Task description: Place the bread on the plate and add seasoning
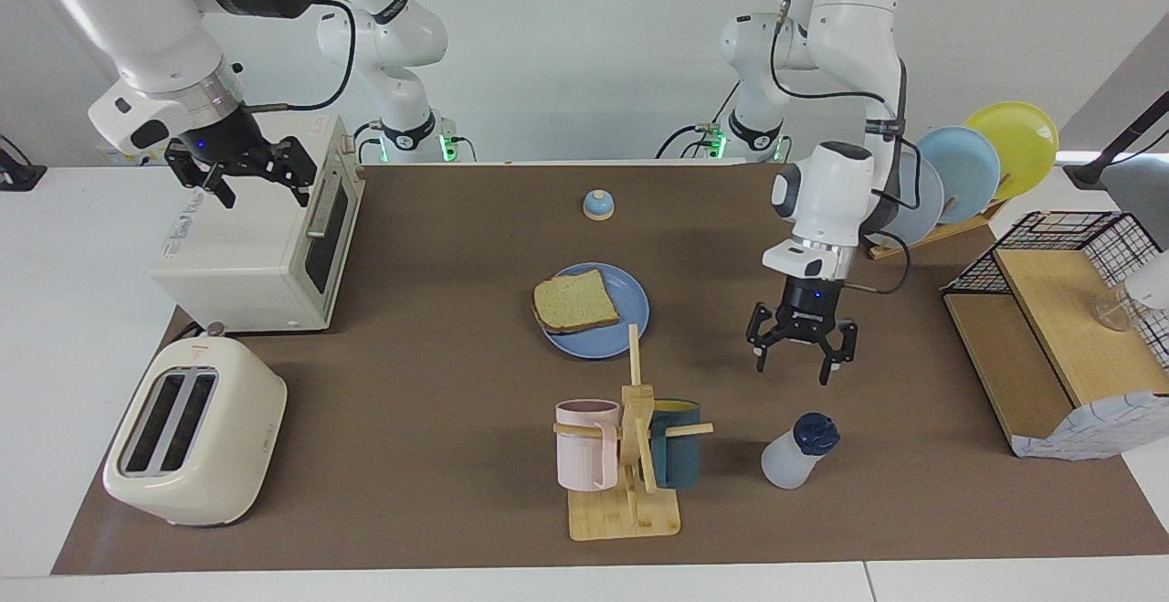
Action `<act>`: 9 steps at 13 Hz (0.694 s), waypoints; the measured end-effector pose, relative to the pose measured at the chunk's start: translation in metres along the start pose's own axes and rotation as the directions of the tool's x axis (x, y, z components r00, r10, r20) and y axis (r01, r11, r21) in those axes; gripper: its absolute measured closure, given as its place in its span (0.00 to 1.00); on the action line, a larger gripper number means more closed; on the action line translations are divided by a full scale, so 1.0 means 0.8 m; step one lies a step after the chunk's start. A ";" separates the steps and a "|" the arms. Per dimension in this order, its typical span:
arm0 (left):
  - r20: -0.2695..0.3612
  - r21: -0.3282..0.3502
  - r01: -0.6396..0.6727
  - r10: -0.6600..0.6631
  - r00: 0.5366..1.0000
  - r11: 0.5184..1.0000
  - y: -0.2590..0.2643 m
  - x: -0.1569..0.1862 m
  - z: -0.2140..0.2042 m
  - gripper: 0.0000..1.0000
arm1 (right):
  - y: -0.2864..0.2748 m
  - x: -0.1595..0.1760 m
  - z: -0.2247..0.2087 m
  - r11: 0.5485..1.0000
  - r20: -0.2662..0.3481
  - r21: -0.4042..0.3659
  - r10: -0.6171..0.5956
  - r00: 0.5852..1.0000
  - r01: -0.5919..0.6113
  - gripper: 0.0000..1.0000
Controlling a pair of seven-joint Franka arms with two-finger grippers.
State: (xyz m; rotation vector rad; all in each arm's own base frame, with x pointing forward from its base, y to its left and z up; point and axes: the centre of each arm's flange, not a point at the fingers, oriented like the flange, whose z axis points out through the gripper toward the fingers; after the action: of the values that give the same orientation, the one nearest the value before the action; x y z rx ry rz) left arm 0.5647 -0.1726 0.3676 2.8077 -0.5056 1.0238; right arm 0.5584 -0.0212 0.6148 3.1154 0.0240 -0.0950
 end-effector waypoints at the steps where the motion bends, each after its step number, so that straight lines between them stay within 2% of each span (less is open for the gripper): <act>1: 0.011 -0.021 0.022 -0.022 1.000 1.000 0.027 0.001 -0.012 0.00 | 0.000 0.000 0.000 1.000 0.000 0.000 0.000 1.000 0.000 0.00; 5: 0.143 -0.060 0.048 -0.039 0.989 0.997 0.088 0.020 -0.073 0.00 | 0.000 0.000 0.000 1.000 0.000 0.000 0.000 1.000 0.000 0.00; 7: 0.217 -0.052 0.060 -0.047 0.975 0.997 0.092 0.046 -0.121 0.00 | 0.000 0.000 0.000 1.000 0.000 0.000 0.000 1.000 0.000 0.00; 9: 0.306 -0.044 0.062 -0.046 0.951 0.997 0.087 0.090 -0.173 0.00 | 0.000 0.000 0.000 1.000 0.000 0.000 0.000 1.000 0.000 0.00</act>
State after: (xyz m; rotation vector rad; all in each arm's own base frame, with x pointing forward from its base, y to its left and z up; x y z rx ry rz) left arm 0.5087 -0.2280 0.5191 2.9266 -0.4736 0.5577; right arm 0.5584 -0.0212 0.6148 3.1154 0.0240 -0.0950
